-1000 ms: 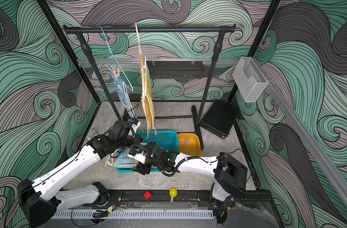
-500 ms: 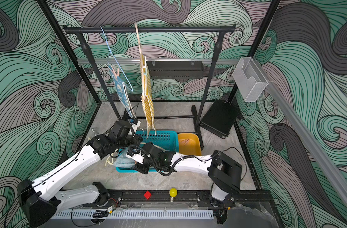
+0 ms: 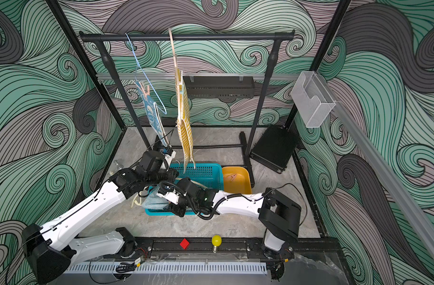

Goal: Remove the clothespins securing towels to the hanger
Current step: Remove the clothespin from the hanger.

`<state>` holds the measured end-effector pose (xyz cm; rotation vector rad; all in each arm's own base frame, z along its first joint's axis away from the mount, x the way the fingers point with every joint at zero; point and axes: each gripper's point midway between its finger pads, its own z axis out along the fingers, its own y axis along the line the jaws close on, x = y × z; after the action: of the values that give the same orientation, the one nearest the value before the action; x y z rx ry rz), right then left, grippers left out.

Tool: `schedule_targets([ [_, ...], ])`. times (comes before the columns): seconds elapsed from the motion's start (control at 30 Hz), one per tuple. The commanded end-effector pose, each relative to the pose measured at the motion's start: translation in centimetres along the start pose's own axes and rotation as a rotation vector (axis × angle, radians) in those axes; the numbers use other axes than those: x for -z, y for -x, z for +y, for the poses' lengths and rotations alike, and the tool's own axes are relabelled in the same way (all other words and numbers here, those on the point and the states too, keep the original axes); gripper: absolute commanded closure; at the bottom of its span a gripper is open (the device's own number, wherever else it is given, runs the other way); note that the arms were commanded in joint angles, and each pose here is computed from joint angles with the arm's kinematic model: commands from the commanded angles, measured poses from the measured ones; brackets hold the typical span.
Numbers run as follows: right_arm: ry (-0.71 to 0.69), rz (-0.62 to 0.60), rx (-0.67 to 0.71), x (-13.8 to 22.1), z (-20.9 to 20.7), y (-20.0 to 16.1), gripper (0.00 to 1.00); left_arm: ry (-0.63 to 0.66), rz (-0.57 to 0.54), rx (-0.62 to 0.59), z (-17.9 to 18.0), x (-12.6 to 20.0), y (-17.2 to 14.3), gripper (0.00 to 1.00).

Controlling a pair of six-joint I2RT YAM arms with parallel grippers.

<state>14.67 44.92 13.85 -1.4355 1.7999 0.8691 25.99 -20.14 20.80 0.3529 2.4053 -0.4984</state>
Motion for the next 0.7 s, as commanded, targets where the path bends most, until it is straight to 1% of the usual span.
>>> schedule_targets([
  [0.0, -0.072, -0.026, -0.024, -0.08, -1.91, 1.04, 0.61, -0.045, 0.002, -0.014, -1.19, 0.62, -0.09, 1.00],
  [0.13, -0.072, -0.027, -0.018, -0.10, -1.89, 1.17, 0.64, -0.044, 0.000, -0.014, -1.20, 0.64, -0.07, 1.00],
  [0.4, -0.072, -0.020, -0.023, -0.25, -1.92, 0.95, 0.65, -0.042, 0.001, -0.017, -1.23, 0.61, -0.12, 1.00],
  [0.67, -0.085, -0.020, -0.024, -0.43, -2.20, 0.86, 0.70, -0.041, 0.002, -0.018, -1.27, 0.62, -0.14, 1.00],
])
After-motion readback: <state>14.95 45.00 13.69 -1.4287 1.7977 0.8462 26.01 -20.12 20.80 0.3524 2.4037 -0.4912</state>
